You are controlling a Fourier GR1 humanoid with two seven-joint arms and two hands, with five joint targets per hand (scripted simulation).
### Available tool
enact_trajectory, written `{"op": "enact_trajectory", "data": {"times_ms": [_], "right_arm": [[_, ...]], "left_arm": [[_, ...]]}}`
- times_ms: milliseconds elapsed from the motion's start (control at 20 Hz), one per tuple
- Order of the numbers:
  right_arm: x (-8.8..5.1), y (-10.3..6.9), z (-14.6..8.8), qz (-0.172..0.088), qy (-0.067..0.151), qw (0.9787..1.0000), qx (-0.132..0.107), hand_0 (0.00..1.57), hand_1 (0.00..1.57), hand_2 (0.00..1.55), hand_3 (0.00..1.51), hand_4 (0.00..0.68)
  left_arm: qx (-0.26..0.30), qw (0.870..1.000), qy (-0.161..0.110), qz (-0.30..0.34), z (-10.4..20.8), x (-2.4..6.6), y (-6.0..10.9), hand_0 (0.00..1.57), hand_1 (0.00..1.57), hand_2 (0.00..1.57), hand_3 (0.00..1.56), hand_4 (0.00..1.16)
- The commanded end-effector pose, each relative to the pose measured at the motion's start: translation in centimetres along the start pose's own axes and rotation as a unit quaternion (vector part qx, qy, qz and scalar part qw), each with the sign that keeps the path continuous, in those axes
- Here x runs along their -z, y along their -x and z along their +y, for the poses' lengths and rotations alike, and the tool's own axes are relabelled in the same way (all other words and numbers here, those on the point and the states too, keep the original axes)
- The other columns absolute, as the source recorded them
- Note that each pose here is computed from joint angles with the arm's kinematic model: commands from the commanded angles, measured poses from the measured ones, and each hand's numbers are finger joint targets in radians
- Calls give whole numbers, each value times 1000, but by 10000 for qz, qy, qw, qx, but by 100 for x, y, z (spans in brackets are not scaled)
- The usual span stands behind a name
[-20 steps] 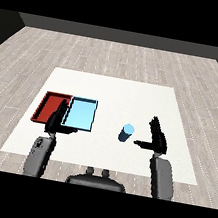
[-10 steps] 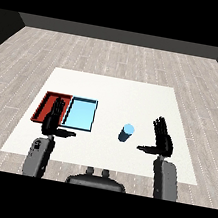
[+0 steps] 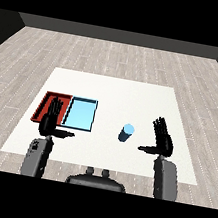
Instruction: Pick the blue can and put it in the blue box
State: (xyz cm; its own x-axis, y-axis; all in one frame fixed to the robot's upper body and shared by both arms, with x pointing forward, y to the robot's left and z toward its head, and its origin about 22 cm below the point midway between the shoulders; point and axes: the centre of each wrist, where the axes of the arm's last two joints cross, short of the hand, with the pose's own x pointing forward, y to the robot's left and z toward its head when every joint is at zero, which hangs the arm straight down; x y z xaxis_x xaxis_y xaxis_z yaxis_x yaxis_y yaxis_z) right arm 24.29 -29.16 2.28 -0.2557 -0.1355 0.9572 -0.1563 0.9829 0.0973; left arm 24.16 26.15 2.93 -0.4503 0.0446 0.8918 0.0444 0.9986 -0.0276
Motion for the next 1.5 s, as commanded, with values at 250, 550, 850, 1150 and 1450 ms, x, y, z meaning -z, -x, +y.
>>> {"op": "enact_trajectory", "data": {"times_ms": [250, 550, 850, 1150, 1450], "right_arm": [[-113, 172, 381, 105, -44, 9995, 292, 0, 0, 0, 0, 0], [146, 400, 483, 144, 127, 9981, 577, 0, 0, 0, 0, 0], [175, 452, 428, 390, 237, 9960, 772, 0, 0, 0, 0, 0], [131, 715, 579, 525, 325, 9933, 972, 0, 0, 0, 0, 0], [-29, 782, 448, 582, 384, 9920, 1054, 0, 0, 0, 0, 0]], "left_arm": [[-95, 9998, 77, -126, 142, 77, 9, 0, 0, 0, 0, 0], [-174, 9998, -21, -82, -102, -45, 13, 0, 0, 0, 0, 0], [-50, 9999, -12, -113, -14, 54, -87, 0, 0, 0, 0, 0], [-95, 9999, -67, -51, 6, 43, -40, 0, 0, 0, 0, 0], [-113, 9999, -27, -40, 56, 94, -86, 0, 0, 0, 0, 0]]}}
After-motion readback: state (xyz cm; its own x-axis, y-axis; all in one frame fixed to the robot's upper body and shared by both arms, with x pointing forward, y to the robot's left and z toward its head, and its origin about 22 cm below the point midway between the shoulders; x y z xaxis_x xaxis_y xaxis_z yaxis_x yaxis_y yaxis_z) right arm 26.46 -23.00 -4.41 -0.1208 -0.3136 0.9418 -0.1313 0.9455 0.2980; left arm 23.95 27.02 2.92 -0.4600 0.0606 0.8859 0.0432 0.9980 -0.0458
